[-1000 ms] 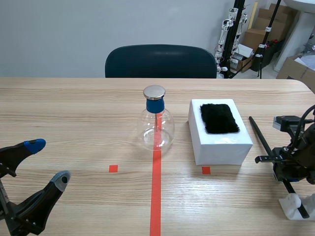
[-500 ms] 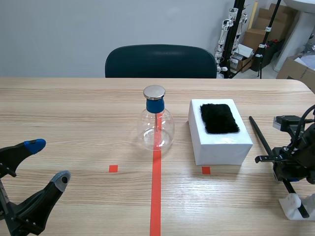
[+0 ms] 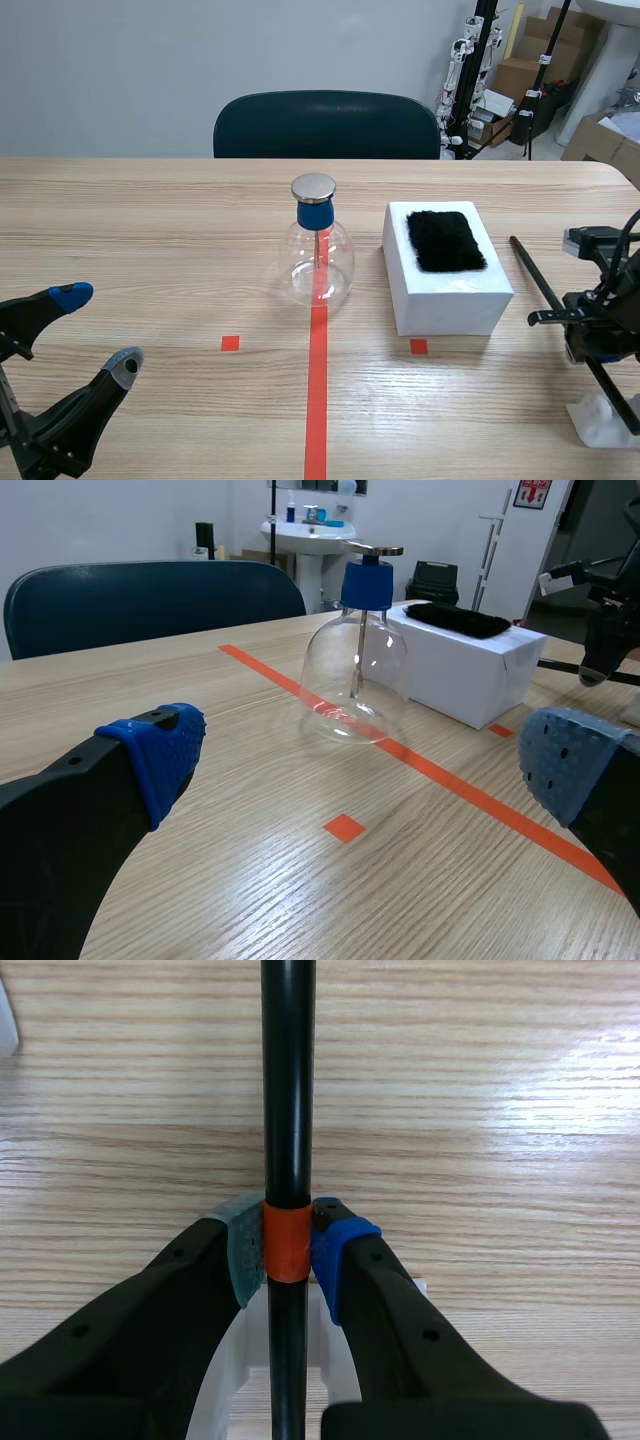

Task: Do the electroscope experiment. pick up the black charging rod

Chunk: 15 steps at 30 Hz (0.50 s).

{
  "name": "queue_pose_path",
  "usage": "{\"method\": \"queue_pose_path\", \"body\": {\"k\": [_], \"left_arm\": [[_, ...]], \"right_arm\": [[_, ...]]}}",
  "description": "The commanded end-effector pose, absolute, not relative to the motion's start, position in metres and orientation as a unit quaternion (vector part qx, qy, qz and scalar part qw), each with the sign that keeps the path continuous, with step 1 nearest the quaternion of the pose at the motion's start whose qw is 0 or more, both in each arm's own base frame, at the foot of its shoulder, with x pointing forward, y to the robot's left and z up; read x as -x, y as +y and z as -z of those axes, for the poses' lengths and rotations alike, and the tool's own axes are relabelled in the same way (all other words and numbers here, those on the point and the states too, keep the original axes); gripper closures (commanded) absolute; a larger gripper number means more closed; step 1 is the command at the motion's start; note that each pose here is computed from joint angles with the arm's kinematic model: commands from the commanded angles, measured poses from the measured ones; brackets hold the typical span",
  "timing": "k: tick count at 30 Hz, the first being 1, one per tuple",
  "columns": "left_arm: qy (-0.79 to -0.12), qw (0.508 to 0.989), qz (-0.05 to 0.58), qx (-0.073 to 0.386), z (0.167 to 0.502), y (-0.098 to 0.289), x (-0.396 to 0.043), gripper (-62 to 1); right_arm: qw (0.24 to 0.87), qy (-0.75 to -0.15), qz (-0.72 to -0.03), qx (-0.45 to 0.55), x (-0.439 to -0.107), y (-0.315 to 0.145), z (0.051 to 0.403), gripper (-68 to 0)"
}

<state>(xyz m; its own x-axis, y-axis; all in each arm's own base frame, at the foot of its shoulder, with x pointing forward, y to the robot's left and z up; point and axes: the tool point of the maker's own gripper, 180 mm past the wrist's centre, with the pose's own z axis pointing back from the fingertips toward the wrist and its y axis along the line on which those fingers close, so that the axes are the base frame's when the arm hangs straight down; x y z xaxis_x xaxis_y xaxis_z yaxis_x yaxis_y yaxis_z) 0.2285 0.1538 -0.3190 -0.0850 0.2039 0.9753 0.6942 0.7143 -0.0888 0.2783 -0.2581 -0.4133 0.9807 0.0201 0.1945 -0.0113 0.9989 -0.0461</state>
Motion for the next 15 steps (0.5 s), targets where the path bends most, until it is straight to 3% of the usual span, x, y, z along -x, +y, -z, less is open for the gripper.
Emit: {"method": "queue_pose_path", "body": {"k": [1, 15], "left_arm": [[-0.718, 0.586, 0.199, 0.317, 0.312, 0.156, -0.231, -62.3], [-0.718, 0.586, 0.199, 0.317, 0.312, 0.156, -0.231, -62.3]], "right_arm": [[0.992, -0.119, -0.001, 0.03, -0.286, -0.267, 0.401, 0.0], [0.979, -0.182, -0.033, 0.09, -0.273, -0.281, 0.35, 0.0]]}}
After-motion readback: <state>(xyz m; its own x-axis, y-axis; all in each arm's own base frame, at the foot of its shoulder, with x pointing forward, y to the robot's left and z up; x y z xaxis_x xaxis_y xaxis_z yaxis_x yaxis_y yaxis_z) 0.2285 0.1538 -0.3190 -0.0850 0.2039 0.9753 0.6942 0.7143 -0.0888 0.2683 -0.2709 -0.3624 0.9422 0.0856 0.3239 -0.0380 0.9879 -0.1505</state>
